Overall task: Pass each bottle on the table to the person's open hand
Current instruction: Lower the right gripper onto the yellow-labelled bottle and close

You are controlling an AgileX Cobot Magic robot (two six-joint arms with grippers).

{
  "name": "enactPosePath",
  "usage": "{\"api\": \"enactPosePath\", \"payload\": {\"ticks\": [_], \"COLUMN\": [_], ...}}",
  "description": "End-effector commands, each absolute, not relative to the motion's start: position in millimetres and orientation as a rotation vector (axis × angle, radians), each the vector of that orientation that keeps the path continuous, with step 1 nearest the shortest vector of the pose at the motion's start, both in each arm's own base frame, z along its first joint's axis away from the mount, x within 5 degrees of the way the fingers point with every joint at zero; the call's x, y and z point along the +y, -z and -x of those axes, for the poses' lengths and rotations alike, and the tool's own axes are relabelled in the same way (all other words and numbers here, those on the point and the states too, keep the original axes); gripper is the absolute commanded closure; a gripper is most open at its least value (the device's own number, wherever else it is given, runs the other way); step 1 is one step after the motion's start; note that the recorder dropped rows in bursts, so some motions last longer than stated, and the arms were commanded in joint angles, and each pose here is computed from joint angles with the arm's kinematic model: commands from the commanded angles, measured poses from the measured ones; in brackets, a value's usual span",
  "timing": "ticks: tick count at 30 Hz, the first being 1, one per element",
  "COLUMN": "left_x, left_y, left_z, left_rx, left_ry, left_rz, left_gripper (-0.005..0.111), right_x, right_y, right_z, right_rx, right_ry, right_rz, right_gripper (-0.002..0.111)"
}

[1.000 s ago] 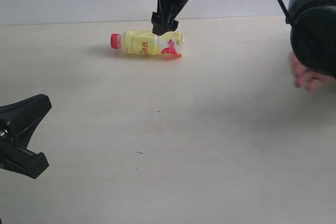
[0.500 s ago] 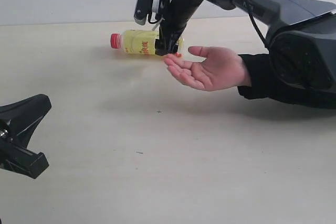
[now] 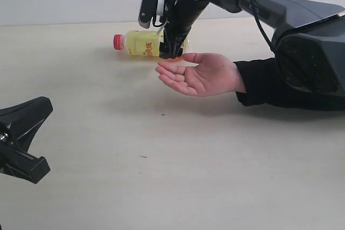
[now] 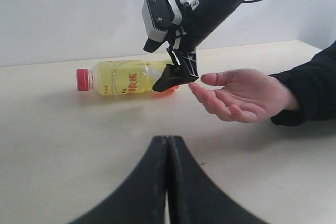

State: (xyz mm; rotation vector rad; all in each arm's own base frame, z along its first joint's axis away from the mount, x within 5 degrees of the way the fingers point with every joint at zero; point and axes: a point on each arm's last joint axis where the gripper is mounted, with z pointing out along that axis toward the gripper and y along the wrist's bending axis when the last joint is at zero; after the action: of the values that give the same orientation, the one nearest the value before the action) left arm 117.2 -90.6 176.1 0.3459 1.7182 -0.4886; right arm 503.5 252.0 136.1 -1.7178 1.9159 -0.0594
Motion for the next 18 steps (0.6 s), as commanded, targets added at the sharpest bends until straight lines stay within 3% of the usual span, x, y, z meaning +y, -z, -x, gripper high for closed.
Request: {"api": "enactPosePath", "payload": {"ticks": [1,18], "left_x": [-89.9,-89.9], "left_y": [-176.2,-176.2], "left_z": [-116.3,-116.3], "left_rx": [1.714,1.714], "left_ry": [0.489,0.489], "left_rz": [-0.347,-0.347], "left_gripper": [0.107,0.107], "right_x": [251.4,249.7], "right_y": [-138.3,-134.4], "right_z": [-505.6,-506.2], "right_rx": [1.902,1.914], "right_ry": [0.06,0.053], "right_rz": [1.706,1.707], "right_gripper": [0.016,0.016]}}
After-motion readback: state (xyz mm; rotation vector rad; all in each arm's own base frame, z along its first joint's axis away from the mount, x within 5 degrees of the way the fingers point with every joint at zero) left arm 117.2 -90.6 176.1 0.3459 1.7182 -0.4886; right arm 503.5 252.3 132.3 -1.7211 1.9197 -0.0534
